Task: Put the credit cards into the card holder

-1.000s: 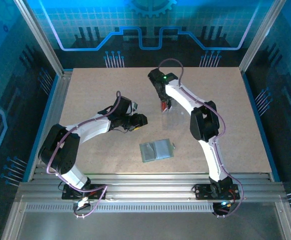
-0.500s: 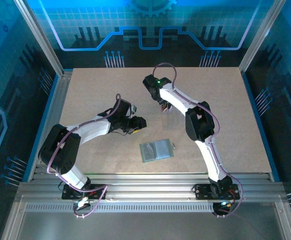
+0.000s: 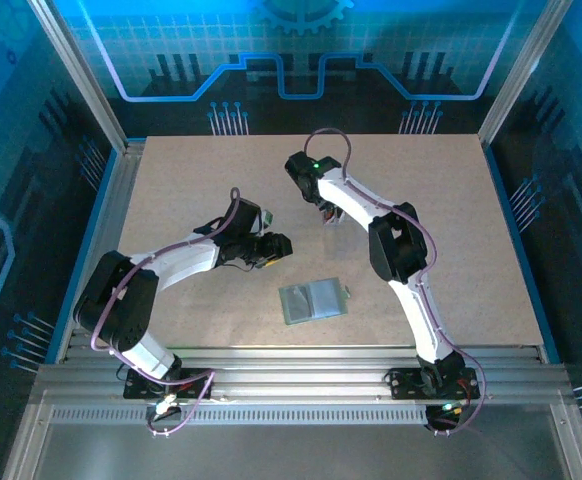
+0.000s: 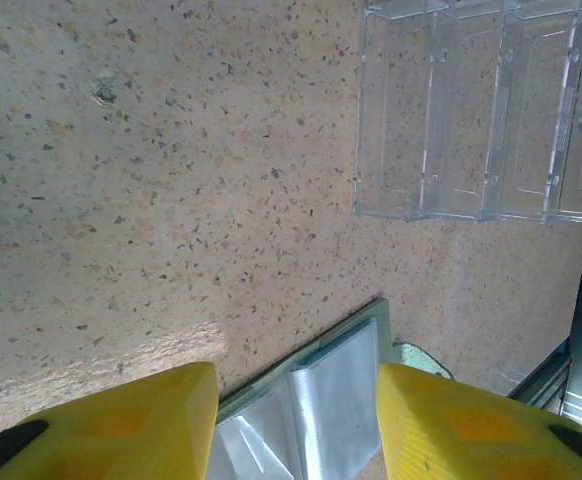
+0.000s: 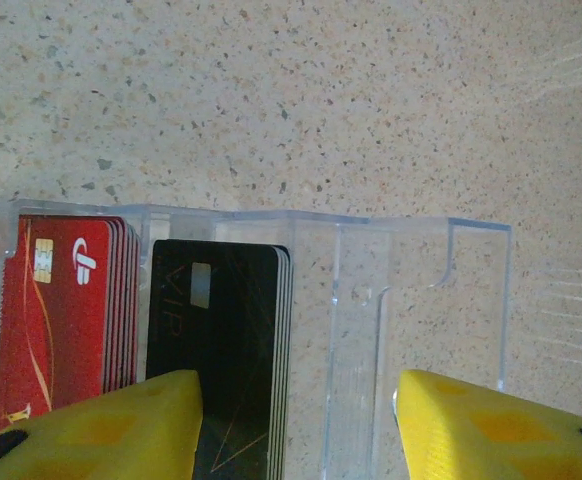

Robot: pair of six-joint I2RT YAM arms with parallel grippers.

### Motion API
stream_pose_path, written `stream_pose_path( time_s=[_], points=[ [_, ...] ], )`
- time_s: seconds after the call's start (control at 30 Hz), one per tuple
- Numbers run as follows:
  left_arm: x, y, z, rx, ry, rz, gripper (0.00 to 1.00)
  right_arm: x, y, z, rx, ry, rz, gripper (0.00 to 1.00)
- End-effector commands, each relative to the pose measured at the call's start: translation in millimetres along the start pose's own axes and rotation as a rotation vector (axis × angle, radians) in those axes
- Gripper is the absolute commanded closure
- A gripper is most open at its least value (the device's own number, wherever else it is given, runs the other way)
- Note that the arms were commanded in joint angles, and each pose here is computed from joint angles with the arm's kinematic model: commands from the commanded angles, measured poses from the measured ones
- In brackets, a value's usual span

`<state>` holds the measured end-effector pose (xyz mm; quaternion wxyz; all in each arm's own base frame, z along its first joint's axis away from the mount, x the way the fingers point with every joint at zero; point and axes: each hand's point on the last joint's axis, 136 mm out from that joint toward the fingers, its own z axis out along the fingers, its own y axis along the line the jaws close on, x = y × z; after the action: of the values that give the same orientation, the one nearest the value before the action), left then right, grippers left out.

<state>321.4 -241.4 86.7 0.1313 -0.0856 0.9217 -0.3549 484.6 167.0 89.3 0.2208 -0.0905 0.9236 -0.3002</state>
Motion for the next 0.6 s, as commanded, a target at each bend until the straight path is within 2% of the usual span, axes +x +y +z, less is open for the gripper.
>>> stream_pose_path(
  time_s=[0.0,0.17,0.43,0.57],
  points=[
    [1.1,-1.6,-6.6,0.018,-0.005,-0.006,0.54,6.5,-1.0,8.7,0.05,0.021,-0.039,0.46],
    [0.8,-0.1,-7.2,0.016,-0.008,-0.009,0.54,2.5,-10.5,5.2,0.082,0.003,-0.045,0.52],
    [0.8,1.9,-7.0,0.015,-0.008,-0.012,0.54,-0.3,-21.3,0.6,0.083,-0.004,-0.041,0.67],
    [0.9,3.2,-7.0,0.014,-0.007,-0.013,0.54,0.9,-24.2,-0.1,0.082,-0.001,-0.039,0.71]
  ],
)
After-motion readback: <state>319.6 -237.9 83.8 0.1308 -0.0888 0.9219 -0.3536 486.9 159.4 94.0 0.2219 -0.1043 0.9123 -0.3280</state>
